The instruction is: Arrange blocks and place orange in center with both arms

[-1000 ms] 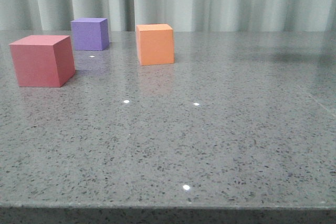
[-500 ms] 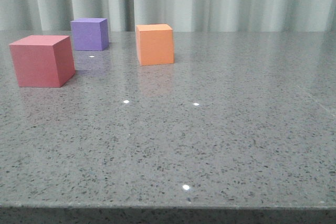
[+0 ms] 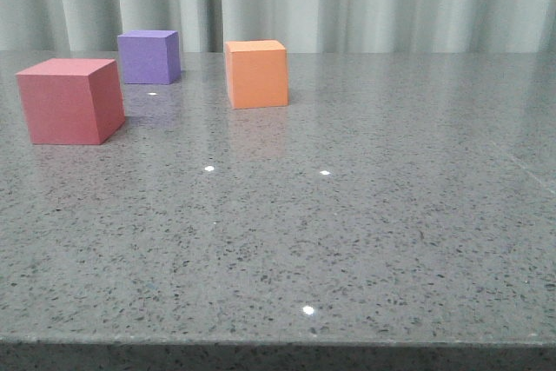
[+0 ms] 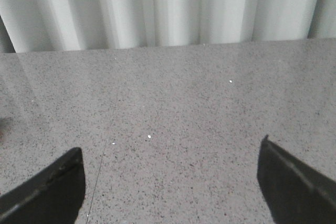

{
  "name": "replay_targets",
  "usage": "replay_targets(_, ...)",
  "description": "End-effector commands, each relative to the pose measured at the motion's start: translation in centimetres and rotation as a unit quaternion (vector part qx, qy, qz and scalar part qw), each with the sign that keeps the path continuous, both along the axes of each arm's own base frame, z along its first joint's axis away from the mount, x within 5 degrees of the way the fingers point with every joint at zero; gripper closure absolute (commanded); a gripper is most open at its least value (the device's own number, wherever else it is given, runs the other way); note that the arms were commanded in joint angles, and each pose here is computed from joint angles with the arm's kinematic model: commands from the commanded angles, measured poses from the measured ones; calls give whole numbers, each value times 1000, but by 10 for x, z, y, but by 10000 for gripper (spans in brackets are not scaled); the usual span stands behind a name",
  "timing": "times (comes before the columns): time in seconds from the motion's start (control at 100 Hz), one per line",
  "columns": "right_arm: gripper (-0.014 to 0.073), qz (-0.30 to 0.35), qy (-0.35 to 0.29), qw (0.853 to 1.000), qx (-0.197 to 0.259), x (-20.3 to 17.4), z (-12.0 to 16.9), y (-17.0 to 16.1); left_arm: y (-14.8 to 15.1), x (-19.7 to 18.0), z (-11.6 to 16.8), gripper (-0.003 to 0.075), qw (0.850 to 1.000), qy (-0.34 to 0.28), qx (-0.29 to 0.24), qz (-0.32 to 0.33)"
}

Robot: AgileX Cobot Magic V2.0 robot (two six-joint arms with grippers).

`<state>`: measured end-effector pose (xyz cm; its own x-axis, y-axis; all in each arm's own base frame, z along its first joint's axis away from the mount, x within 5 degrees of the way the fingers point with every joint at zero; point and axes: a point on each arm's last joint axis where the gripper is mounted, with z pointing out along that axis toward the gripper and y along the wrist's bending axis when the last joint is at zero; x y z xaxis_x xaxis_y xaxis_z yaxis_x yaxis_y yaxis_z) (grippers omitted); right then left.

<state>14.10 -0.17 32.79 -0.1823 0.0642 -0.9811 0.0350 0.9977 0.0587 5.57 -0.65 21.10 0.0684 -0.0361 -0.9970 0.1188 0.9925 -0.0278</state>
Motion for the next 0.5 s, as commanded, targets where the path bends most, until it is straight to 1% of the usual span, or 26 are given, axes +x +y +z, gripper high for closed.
replay_targets(0.0, -53, 9, -68, 998, -12, 0, 18, 1, 0, -2, -4, 741, 999, -38, -7, -2)
replay_targets(0.04, -38, 9, -68, 998, -12, 0, 18, 1, 0, -2, -4, 741, 999, -38, -7, -2)
replay_targets(0.1, 17, 9, -68, 998, -12, 0, 18, 1, 0, -2, -4, 741, 999, -38, -7, -2)
replay_targets(0.17, 126, 8, -67, 998, -12, 0, 18, 1, 0, -2, -4, 741, 999, -38, -7, -2)
replay_targets(0.22, 243, 8, -67, 998, -12, 0, 17, 1, 0, -2, -4, 741, 999, -38, -7, -2)
replay_targets(0.24, 274, 8, -66, 998, -12, 0, 17, 1, 0, -2, -4, 741, 999, -38, -7, -2)
replay_targets(0.27, 356, 8, -66, 998, -12, 0, 17, 1, 0, -2, -4, 741, 999, -38, -7, -2)
replay_targets(0.28, 356, 8, -65, 998, -12, 0, 17, 1, 0, -2, -4, 741, 999, -38, -7, -2)
replay_targets(0.3, 421, 8, -65, 998, -12, 0, 17, 1, 0, -2, -4, 741, 999, -38, -7, -2)
replay_targets(0.34, 515, 8, -65, 998, -12, 0, 17, 1, 0, -2, -4, 741, 999, -38, -7, -2)
replay_targets(0.41, 650, 8, -65, 998, -12, 0, 17, 1, 0, -2, -4, 741, 999, -38, -7, -2)
replay_targets(0.43, 668, 8, -64, 998, -12, 0, 17, 1, 0, -2, -4, 741, 999, -38, -7, -2)
replay_targets(0.49, 661, 8, -64, 998, -12, 0, 17, 1, 0, -2, -4, 741, 999, -38, -7, -2)
